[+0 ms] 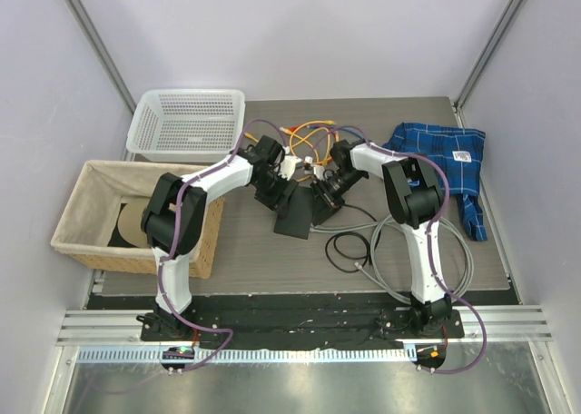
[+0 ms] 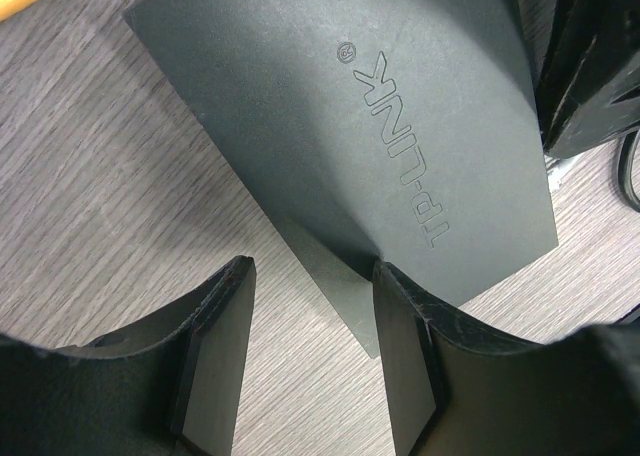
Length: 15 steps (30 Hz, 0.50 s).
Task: Pull the plug from the switch port
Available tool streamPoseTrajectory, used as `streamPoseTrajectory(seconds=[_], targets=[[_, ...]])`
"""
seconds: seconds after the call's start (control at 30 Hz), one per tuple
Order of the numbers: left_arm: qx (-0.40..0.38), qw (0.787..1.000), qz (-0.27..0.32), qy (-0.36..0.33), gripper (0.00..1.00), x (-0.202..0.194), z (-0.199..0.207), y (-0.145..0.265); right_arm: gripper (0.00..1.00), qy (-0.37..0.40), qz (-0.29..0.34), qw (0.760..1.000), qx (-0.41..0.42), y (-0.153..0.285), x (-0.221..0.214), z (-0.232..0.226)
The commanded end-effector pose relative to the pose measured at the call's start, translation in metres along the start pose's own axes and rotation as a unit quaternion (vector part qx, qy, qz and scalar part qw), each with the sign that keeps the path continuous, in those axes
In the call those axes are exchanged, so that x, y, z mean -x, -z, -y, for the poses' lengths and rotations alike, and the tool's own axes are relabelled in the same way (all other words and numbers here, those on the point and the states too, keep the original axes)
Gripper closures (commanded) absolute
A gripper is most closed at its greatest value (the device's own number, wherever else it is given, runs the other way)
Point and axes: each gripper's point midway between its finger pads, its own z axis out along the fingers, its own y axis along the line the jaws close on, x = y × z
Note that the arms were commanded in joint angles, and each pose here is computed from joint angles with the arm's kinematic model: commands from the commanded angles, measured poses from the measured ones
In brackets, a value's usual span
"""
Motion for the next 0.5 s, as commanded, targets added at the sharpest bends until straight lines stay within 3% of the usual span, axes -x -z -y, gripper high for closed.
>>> streamPoseTrajectory(seconds=[0.0, 0.13, 0.47], targets=[[0.050, 0.994, -0.095, -0.008, 0.46, -0.054, -0.026, -0.034, 0.98, -0.007, -0.041, 0.995, -0.091, -0.009, -0.032, 0.060], [0.053, 0.994, -0.093, -0.009, 0.46, -0.053, -0.027, -0.033, 0.98, -0.015, -0.055, 0.994, -0.091, -0.013, -0.050, 0.060], [0.047, 0.994, -0.094, -0.006, 0.46, -0.053, -0.025, -0.035, 0.98, -0.001, 0.008, 0.991, -0.130, 0.028, 0.004, 0.080]])
